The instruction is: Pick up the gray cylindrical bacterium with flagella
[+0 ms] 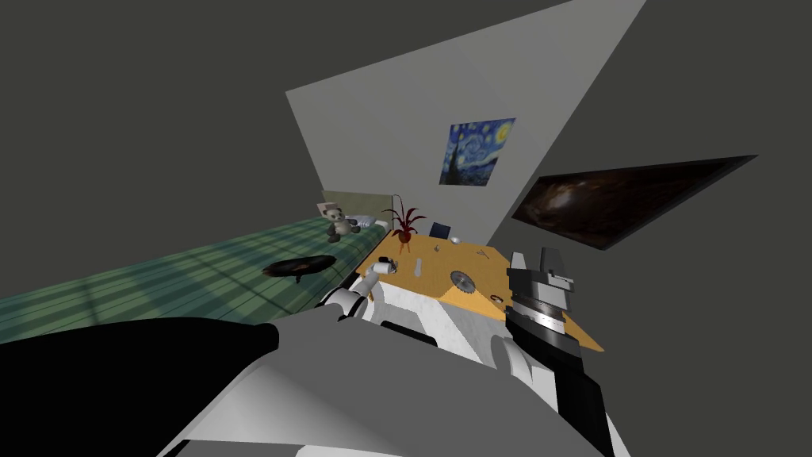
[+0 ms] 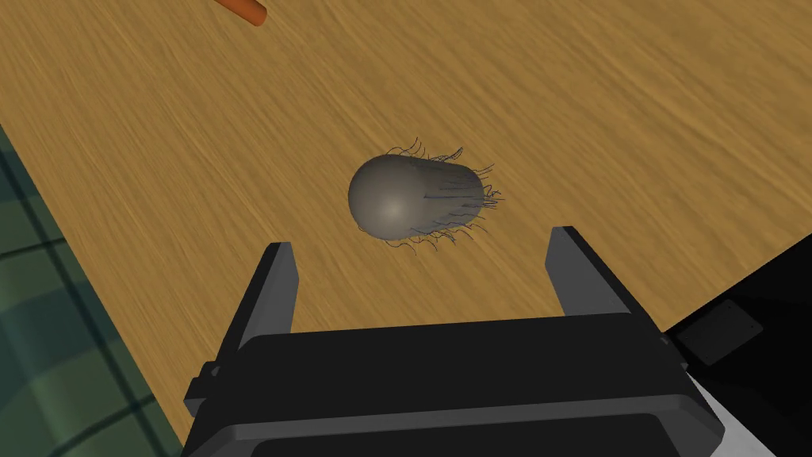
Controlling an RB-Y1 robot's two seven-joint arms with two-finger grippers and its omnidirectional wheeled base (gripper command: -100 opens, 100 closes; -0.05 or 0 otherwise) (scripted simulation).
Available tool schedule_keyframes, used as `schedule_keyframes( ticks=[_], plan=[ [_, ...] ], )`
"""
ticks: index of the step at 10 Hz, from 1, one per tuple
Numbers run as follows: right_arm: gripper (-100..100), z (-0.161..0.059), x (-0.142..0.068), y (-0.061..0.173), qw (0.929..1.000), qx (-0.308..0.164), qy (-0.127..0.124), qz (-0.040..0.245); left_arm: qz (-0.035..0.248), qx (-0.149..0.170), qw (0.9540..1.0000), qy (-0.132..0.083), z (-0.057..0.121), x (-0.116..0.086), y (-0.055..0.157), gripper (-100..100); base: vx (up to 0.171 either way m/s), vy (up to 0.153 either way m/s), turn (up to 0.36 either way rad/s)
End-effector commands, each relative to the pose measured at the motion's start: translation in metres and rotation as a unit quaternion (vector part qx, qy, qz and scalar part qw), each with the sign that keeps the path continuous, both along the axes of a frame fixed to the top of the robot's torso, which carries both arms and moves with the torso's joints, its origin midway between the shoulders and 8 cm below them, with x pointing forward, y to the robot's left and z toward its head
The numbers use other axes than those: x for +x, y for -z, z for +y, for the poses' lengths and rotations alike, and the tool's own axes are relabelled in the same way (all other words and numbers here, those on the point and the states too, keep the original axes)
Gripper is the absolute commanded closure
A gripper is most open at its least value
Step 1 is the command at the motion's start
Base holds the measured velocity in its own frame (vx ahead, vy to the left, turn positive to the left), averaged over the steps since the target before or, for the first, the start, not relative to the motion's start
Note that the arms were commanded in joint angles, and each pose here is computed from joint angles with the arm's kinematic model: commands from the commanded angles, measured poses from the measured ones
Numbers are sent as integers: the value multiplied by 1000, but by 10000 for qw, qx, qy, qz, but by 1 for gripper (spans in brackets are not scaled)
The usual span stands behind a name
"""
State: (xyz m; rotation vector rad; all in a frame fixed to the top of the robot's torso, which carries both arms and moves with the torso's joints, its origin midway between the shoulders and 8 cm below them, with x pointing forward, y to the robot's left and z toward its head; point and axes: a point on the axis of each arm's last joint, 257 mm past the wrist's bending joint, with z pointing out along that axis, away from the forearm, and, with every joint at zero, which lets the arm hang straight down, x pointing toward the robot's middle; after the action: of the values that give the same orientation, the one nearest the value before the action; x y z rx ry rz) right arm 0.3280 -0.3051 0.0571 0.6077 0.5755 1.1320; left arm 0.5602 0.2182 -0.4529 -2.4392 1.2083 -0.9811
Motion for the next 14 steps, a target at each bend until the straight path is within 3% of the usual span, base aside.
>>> schedule_keyframes(
  ticks=[1, 2, 3, 4, 7, 8, 12, 13, 14],
  plan=[
    [0, 0, 0, 0, 10000, 0, 0, 0, 112, -56, 9999, -15, -5, -2, 4, -100, 13, -22, 2],
    [0, 0, 0, 0, 10000, 0, 0, 0, 71, -35, 10000, -8, -3, 0, 2, -100, 5, -9, 0],
    [0, 0, 0, 0, 10000, 0, 0, 0, 80, -40, 10000, -11, -3, -1, 3, 0, 0, 0, 0],
    [0, 0, 0, 0, 10000, 0, 0, 0, 79, -41, 10000, -16, -4, -7, 12, -100, 51, 0, -12],
    [0, 0, 0, 0, 10000, -1, 1, 1, 85, -44, 10000, -21, -5, -14, 18, -100, 89, 3, -6],
    [0, 0, 0, 0, 10000, -1, 0, 0, 77, -42, 10000, -20, -5, -14, 18, 100, 8, 0, -2],
    [0, 0, 0, 0, 10000, 0, 0, 0, 84, -56, 9999, -26, -6, -14, 18, 100, 0, 0, 0],
    [0, 0, 0, 0, 10000, 0, 0, 0, 85, -55, 9999, -26, -6, -14, 18, 0, 0, 0, 0],
    [0, 0, 0, 0, 10000, 0, 0, 0, 79, -41, 10000, -13, -4, -5, 8, 100, -93, -12, 13]
  ],
)
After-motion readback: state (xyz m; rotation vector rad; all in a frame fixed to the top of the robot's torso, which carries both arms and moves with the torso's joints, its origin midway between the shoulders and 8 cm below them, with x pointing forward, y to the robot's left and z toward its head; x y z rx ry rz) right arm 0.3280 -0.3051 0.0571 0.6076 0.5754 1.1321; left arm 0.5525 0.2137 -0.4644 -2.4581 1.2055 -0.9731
